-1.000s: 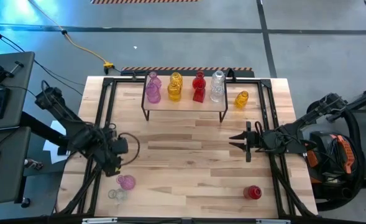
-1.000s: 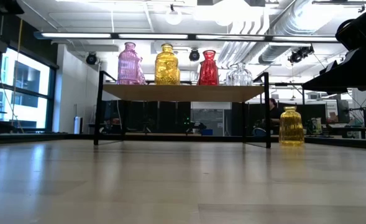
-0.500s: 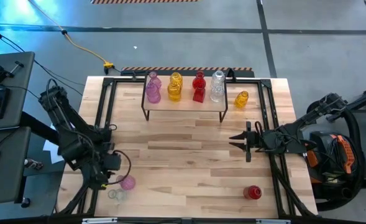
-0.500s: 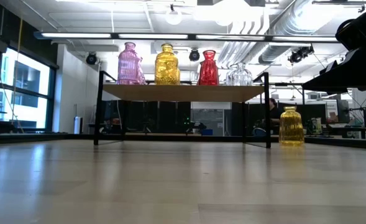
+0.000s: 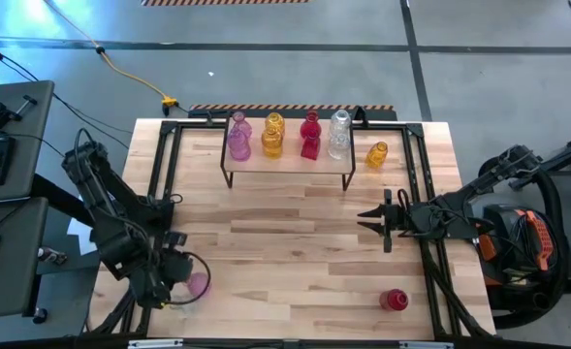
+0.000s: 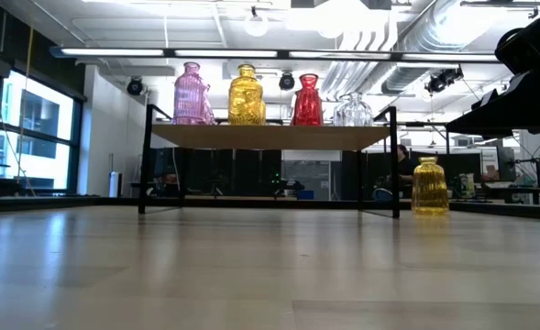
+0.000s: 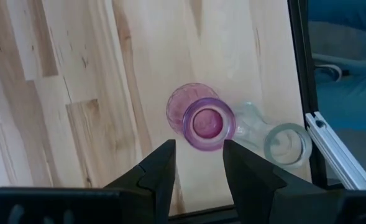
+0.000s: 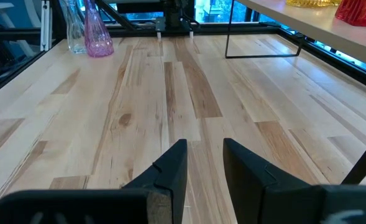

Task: Sort vases onto shelf
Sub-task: Put the purple vase on the shelf aligned with the other purple vases

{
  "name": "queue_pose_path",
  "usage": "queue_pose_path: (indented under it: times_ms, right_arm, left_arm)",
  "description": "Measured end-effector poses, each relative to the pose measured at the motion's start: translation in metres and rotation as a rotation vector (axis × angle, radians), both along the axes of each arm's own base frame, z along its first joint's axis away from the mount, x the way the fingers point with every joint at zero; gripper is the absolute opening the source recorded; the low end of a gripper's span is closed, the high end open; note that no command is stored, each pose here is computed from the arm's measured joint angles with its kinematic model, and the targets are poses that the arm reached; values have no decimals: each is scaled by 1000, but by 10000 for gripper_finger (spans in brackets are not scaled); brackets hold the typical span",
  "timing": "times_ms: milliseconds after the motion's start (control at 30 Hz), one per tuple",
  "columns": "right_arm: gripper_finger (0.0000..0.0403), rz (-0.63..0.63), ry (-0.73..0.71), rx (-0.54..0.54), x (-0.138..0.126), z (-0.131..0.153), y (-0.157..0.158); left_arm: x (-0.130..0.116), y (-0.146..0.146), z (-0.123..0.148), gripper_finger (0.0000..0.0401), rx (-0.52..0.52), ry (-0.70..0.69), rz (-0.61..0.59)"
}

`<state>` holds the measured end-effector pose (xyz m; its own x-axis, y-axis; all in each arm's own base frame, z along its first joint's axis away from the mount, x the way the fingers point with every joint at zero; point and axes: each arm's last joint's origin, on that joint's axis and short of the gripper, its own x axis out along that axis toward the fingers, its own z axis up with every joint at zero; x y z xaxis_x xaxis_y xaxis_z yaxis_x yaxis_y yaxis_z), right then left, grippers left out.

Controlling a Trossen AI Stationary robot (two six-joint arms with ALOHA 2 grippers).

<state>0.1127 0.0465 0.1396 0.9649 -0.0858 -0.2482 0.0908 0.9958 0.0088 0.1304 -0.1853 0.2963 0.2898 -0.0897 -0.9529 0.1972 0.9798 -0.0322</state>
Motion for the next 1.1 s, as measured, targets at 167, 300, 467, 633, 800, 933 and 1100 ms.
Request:
queue_pose_path:
  times_ms: [167,300,467,633,800,933,1100]
  right_arm:
    - [87,0,0,0,0,0,0]
    - [87,0,0,0,0,0,0]
    - [87,0,0,0,0,0,0]
    - [87,0,0,0,0,0,0]
    - [87,0,0,0,0,0,0]
    - [87,0,0,0,0,0,0]
    - [87,0,0,0,0,0,0]
  left_arm:
    - [6,-3,-4,126,19,9,4]
    - [12,-3,-6,126,24,-6,-6]
    - [18,-2,-7,126,13,-6,15]
    - [20,-4,-11,126,24,14,17]
    - [21,-5,-13,126,36,26,22]
    - [20,-5,-14,126,37,30,29]
    - [19,-3,-22,126,39,67,45]
